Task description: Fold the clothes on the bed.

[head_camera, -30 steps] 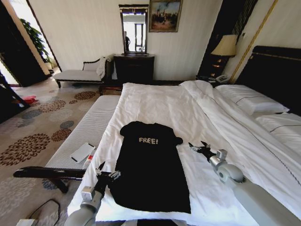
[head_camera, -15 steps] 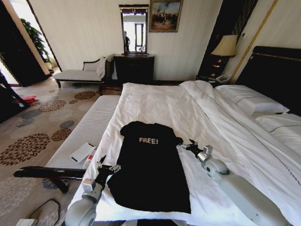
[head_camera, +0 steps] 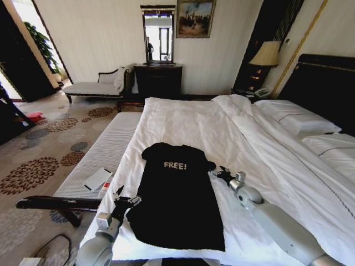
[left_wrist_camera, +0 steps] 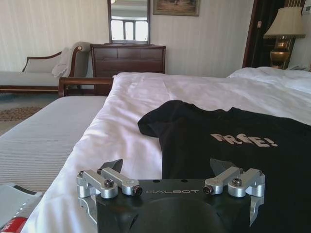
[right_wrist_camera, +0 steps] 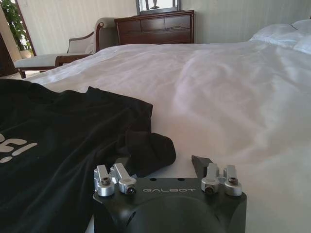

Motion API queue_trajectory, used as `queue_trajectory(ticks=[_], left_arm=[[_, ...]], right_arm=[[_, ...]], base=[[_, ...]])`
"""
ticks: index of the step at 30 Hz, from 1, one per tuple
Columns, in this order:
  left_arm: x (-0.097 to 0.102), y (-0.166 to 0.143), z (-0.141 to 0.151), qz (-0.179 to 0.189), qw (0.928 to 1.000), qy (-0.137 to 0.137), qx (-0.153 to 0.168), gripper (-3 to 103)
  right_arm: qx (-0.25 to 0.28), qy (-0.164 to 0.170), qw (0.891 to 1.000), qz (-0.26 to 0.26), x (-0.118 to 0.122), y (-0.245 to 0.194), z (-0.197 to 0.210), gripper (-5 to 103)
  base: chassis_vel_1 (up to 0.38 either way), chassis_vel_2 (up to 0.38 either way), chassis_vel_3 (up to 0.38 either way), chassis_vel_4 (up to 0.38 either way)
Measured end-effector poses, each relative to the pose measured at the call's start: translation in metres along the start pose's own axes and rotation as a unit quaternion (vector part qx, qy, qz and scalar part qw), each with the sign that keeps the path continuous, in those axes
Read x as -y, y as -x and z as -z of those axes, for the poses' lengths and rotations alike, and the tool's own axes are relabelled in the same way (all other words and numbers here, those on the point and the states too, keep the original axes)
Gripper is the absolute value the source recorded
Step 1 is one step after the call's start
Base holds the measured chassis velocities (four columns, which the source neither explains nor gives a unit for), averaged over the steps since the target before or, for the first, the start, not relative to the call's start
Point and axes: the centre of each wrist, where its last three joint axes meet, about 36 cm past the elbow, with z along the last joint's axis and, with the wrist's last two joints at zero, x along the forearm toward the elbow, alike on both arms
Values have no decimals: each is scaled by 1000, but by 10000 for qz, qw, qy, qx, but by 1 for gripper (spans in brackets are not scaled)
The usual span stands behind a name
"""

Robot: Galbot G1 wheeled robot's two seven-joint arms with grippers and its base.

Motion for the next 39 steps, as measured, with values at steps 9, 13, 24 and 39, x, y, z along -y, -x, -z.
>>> queue_trajectory(ticks=[9, 13, 24, 39], left_arm=[[1, -5, -5, 45, 9999, -60, -66, 100], [1, -7, -8, 55, 9999, -73, -84, 100], [-1, -1, -4, 60, 9999, -91, 11, 100], [1, -7, -7, 63, 9999, -132, 1, 100]], right_arm=[[9, 9, 10000, 10, -4, 4, 0, 38], [45, 21, 10000, -6, -5, 6, 3, 27], [151, 13, 9999, -4, 5, 0, 16, 1], [337, -448, 9970, 538, -11, 21, 41, 1]], base=[[0, 0, 0, 0], [0, 0, 0, 0], [0, 0, 0, 0], [0, 0, 0, 0]])
